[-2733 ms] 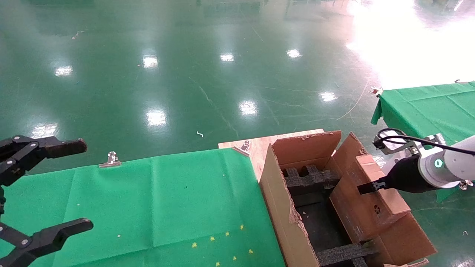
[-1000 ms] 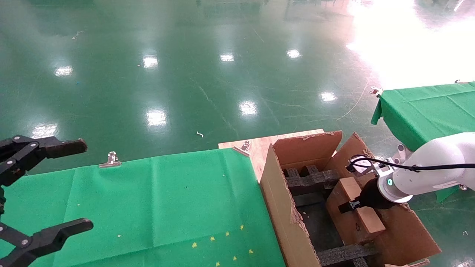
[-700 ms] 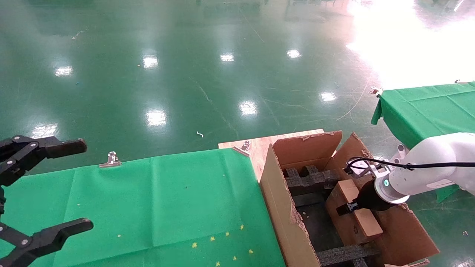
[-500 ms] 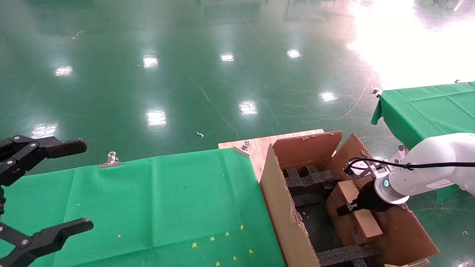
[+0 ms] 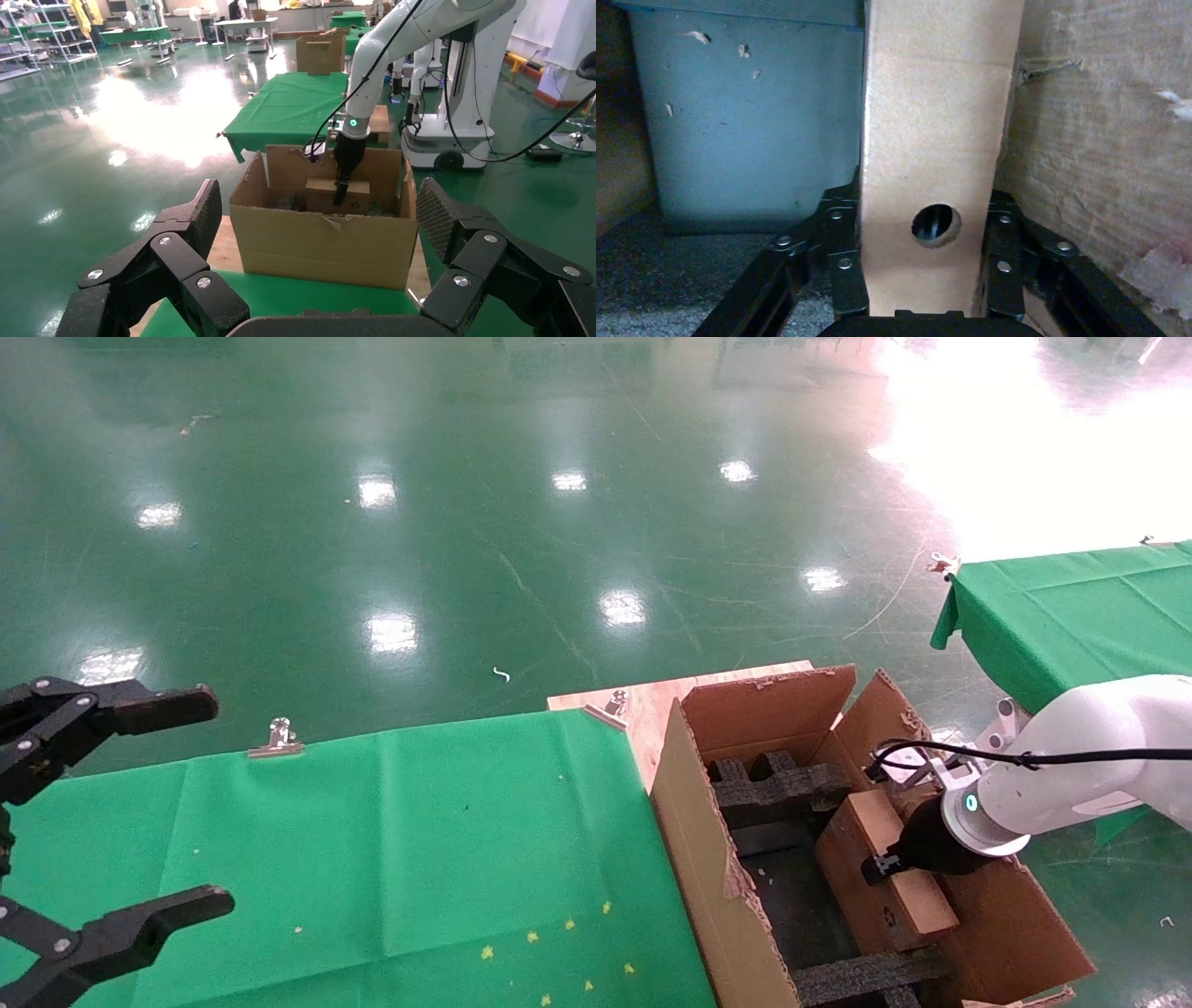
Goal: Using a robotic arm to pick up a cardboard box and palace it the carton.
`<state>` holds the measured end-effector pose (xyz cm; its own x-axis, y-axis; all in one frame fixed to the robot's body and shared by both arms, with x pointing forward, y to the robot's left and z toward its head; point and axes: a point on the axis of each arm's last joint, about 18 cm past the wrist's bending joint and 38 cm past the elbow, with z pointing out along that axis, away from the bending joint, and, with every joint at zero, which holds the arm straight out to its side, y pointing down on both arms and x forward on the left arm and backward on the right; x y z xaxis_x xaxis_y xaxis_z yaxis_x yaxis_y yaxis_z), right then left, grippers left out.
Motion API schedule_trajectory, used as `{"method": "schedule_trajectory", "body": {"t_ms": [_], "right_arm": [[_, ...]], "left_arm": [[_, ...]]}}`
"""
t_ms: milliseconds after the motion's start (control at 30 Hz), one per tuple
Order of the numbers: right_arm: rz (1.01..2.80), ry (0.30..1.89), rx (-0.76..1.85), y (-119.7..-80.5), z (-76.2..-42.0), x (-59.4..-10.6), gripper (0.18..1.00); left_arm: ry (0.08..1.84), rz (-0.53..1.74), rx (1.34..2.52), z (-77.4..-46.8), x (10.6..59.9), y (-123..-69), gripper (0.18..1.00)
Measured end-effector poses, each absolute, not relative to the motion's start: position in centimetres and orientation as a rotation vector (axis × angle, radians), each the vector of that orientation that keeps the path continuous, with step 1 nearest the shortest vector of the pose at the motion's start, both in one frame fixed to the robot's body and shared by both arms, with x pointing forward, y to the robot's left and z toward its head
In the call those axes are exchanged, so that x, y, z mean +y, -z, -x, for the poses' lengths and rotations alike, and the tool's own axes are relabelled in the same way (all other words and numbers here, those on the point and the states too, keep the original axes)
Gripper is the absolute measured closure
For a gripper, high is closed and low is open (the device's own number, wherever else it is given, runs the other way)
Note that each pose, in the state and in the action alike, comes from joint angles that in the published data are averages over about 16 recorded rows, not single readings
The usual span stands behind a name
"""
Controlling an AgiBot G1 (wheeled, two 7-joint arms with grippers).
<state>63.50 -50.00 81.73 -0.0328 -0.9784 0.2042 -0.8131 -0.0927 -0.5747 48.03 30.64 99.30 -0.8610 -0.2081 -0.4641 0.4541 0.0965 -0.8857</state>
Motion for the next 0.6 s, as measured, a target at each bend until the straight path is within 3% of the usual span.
{"method": "schedule_trajectory", "body": {"t_ms": [600], "right_arm": [[1.888, 0.902, 1.833, -86.0, -64.1, -50.2, 0.376]], "left_arm": [[1.816, -0.240, 1.901, -48.0, 30.6, -99.3, 0.184]]}}
